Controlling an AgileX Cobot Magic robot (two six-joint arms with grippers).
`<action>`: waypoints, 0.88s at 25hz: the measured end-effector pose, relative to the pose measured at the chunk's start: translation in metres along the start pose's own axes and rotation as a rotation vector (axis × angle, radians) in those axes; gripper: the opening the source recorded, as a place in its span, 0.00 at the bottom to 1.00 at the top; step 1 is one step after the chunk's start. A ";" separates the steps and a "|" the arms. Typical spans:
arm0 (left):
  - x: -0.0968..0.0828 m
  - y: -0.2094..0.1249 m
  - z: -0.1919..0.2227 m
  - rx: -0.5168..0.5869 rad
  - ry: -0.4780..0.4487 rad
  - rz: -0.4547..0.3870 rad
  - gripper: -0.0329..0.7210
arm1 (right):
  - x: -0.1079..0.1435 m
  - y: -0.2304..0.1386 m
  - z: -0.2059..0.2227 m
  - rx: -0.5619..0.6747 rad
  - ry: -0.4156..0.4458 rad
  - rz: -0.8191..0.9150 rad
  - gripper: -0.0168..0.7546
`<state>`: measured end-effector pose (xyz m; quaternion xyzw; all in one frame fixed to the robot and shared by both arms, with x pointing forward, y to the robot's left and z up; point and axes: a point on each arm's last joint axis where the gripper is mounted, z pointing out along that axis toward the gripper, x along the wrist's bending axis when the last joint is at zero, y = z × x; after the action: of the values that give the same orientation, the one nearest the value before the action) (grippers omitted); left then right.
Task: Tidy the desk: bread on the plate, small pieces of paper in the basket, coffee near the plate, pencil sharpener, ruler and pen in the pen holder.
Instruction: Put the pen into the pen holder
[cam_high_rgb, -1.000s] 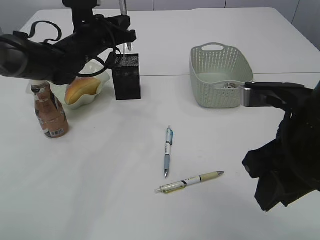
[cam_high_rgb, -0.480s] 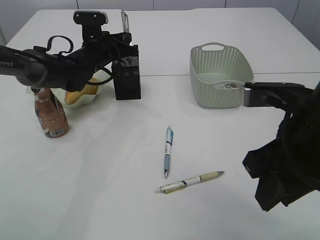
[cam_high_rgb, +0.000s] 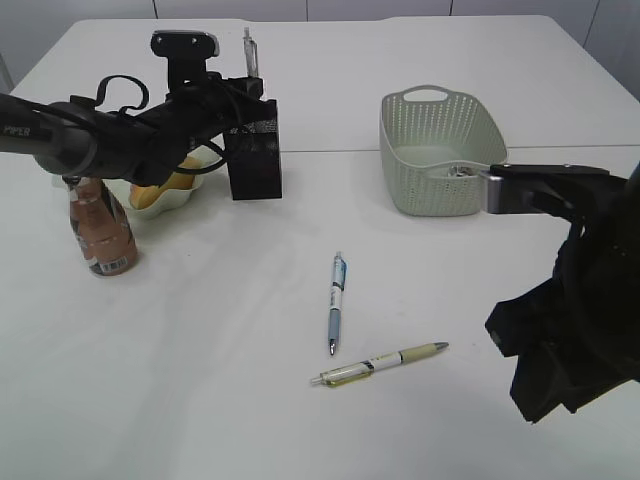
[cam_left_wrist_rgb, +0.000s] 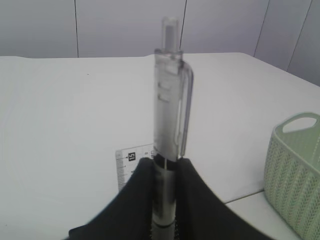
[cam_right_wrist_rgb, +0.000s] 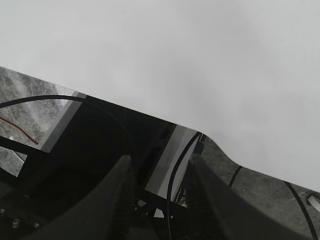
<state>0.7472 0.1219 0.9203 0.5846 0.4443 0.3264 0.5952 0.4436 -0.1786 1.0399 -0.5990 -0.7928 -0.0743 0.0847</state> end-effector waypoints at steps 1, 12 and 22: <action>0.000 0.000 0.000 0.000 0.000 0.000 0.17 | 0.000 0.000 0.000 0.000 0.000 0.000 0.36; 0.003 -0.009 0.000 0.100 0.036 -0.010 0.50 | 0.000 0.000 0.000 0.000 0.003 0.025 0.36; -0.003 0.037 -0.009 0.066 0.042 -0.004 0.51 | 0.001 0.002 -0.003 -0.012 0.006 0.024 0.36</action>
<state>0.7430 0.1264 0.9584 0.5960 0.4682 0.3227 0.5670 0.4451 -0.1775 1.0432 -0.6088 -0.7848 -0.0797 0.0843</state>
